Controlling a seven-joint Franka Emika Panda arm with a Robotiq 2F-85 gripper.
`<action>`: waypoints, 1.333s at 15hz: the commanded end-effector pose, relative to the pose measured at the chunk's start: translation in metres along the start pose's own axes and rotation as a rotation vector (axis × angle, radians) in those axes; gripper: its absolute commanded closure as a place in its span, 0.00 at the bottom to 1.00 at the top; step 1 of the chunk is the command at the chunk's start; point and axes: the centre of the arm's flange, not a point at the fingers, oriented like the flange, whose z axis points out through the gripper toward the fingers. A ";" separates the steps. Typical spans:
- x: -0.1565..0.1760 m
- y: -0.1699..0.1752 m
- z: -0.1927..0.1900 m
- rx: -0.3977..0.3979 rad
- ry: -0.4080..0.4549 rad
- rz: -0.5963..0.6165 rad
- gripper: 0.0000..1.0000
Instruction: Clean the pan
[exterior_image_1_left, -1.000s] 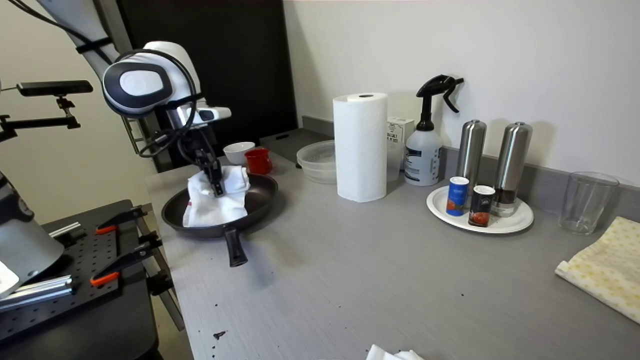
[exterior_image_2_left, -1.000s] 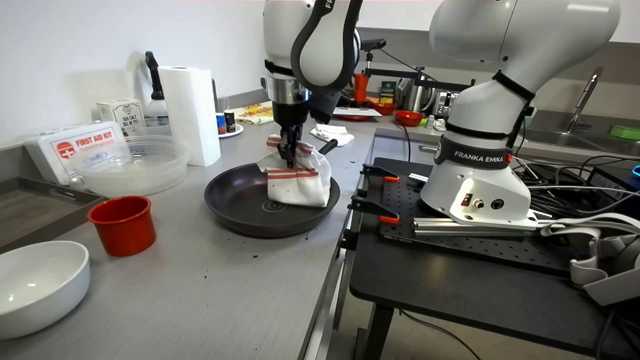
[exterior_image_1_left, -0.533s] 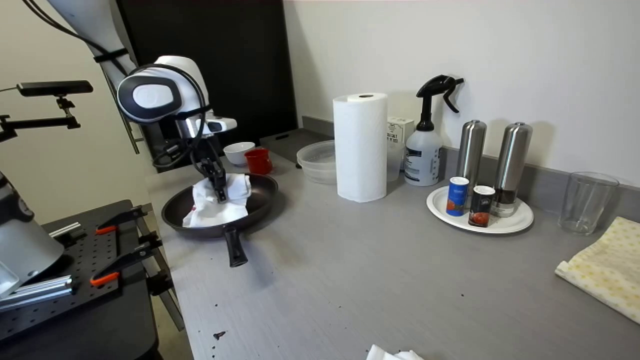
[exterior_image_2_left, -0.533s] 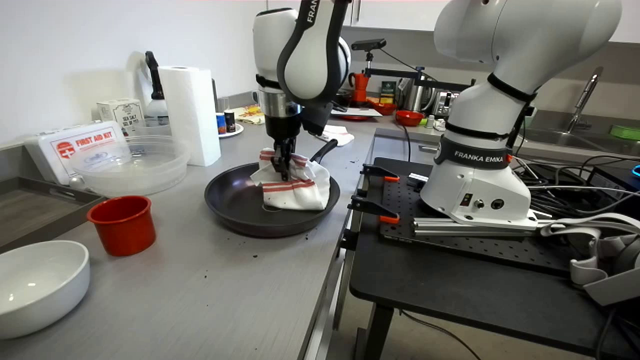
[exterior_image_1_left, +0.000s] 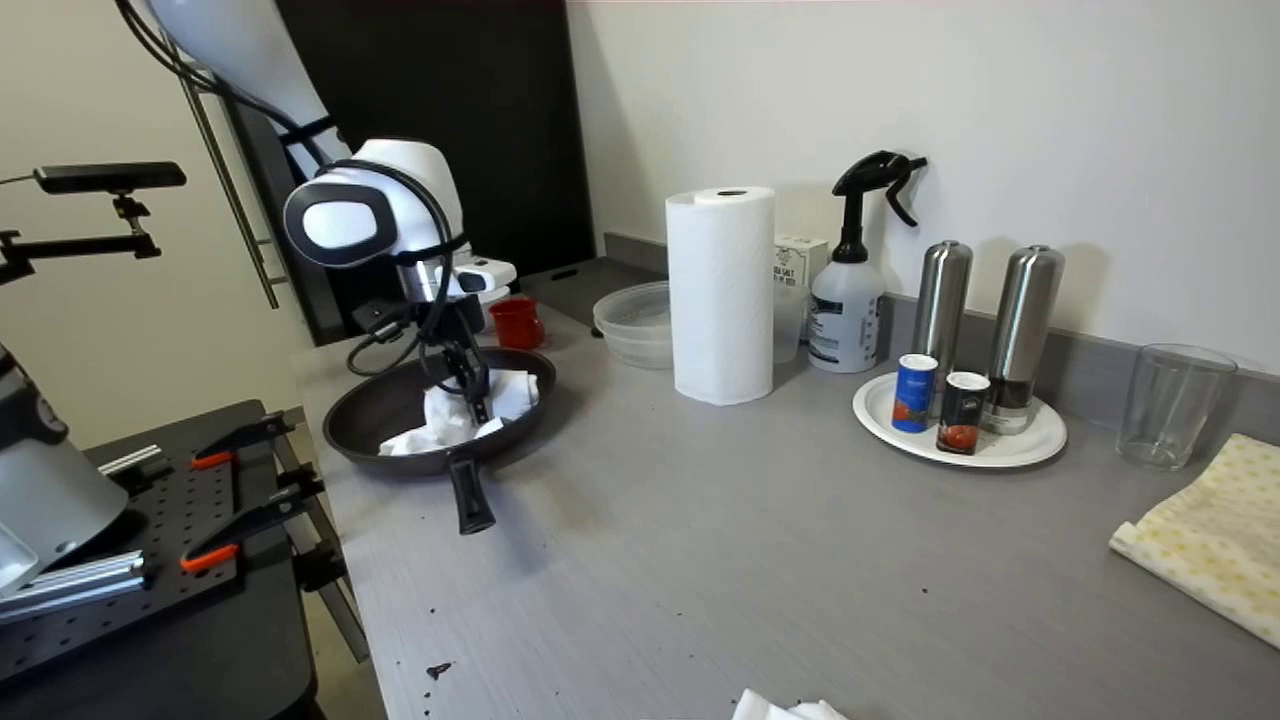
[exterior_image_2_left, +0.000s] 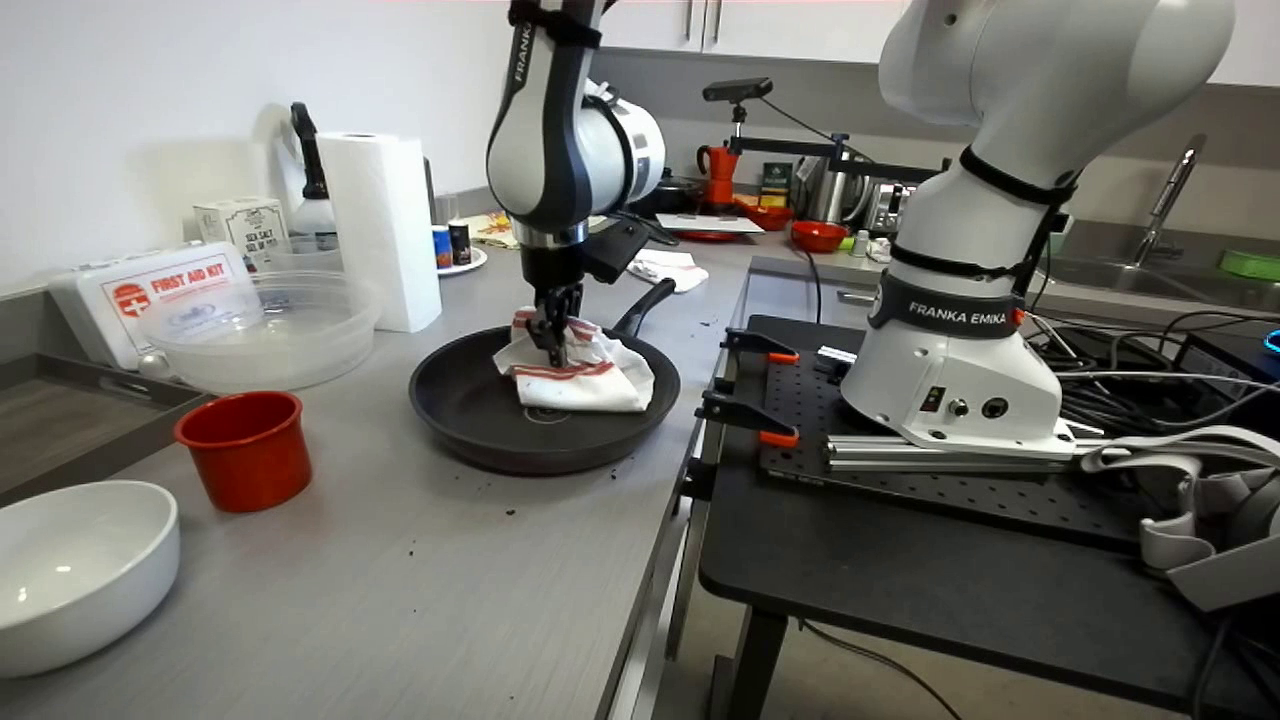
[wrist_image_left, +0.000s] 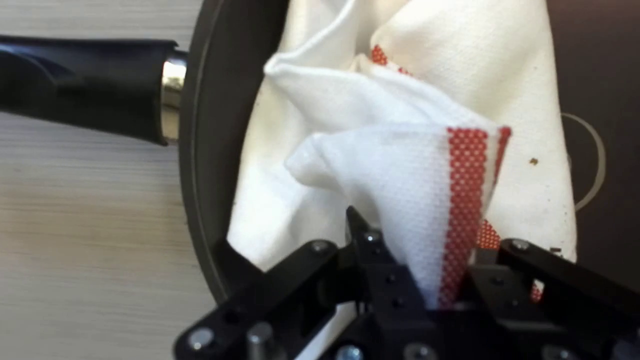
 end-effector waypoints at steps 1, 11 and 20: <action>0.021 0.015 0.045 -0.003 -0.006 0.016 0.96; 0.012 0.006 0.045 -0.006 -0.018 0.001 0.96; -0.037 -0.027 0.023 0.023 -0.073 -0.071 0.96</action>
